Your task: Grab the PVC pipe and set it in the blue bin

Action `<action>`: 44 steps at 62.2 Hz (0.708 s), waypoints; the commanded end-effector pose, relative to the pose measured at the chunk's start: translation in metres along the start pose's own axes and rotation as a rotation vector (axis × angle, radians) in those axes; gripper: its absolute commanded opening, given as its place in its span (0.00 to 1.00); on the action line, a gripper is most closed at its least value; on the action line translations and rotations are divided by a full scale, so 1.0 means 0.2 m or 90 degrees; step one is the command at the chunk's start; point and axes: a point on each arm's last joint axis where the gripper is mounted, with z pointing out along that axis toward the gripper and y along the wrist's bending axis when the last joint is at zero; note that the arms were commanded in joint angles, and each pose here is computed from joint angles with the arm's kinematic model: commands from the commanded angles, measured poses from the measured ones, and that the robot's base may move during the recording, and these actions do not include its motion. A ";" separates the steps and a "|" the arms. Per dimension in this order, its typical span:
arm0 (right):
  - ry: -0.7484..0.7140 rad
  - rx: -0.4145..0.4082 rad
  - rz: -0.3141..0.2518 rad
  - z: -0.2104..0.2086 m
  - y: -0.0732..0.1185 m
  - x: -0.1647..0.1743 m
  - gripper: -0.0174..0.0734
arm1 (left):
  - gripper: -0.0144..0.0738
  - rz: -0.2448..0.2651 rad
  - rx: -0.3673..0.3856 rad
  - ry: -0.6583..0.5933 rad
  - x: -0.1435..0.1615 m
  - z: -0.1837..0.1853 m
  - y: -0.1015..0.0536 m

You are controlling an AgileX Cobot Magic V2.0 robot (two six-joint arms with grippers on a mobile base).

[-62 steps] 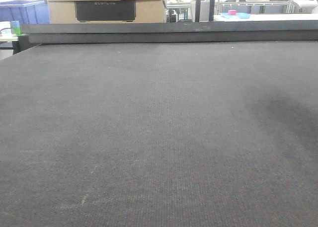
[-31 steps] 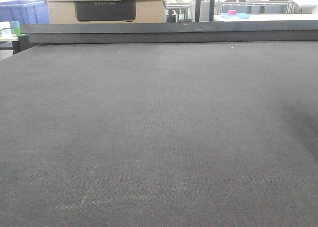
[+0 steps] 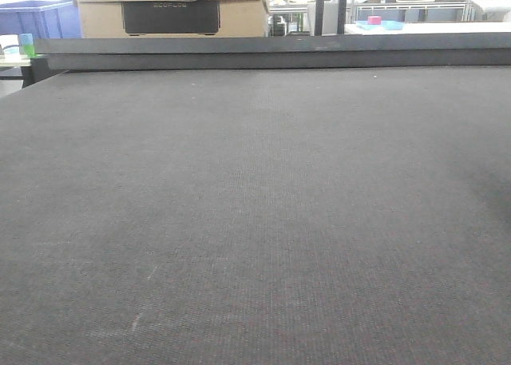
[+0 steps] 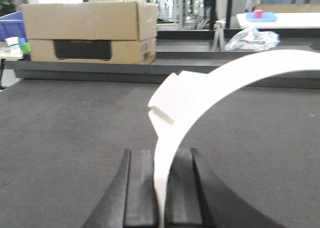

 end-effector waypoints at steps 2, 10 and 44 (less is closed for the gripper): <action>0.002 0.016 -0.008 -0.04 -0.02 0.02 0.01 | 0.04 0.045 0.040 -0.067 -0.05 -0.01 -0.05; 0.065 0.061 -0.024 -0.06 -0.05 0.06 0.01 | 0.04 0.059 0.078 -0.070 -0.05 -0.01 -0.10; -0.008 0.039 -0.051 -0.09 -0.04 0.00 0.01 | 0.04 -0.014 0.051 -0.047 -0.01 -0.01 -0.06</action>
